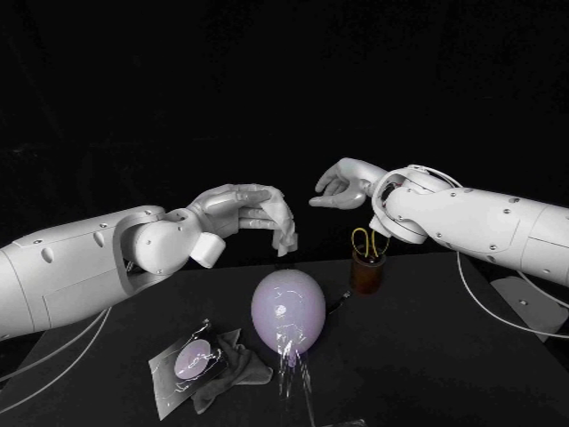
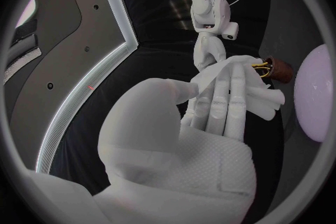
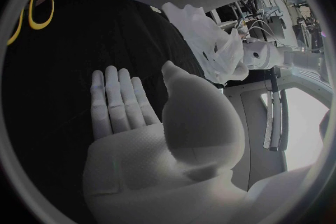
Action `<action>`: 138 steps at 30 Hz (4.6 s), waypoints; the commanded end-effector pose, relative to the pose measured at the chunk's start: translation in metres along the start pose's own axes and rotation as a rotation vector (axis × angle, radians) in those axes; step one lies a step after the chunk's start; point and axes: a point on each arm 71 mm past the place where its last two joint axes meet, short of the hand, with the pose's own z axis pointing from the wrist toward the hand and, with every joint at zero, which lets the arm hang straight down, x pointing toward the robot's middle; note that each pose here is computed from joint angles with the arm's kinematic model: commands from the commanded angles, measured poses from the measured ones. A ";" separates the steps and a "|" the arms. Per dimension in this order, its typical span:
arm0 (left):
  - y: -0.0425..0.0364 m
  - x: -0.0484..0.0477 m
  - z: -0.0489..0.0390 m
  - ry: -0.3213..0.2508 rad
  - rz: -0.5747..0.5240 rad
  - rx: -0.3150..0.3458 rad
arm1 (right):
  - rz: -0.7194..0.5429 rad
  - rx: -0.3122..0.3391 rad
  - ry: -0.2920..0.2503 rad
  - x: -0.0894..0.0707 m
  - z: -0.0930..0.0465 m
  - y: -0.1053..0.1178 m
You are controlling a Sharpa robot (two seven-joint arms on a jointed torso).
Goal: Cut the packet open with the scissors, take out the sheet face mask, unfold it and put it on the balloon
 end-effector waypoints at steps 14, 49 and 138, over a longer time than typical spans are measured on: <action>0.0100 -0.0077 -0.0043 -0.195 0.004 -0.031 | 0.167 -0.250 -0.330 -0.002 -0.070 0.023; 0.0268 0.0115 -0.0043 -0.171 -0.017 -0.080 | -0.118 -0.383 -0.358 0.070 -0.075 0.100; 0.0247 0.0094 -0.0050 -0.145 -0.046 -0.046 | -0.032 -0.330 -0.440 0.061 -0.091 0.075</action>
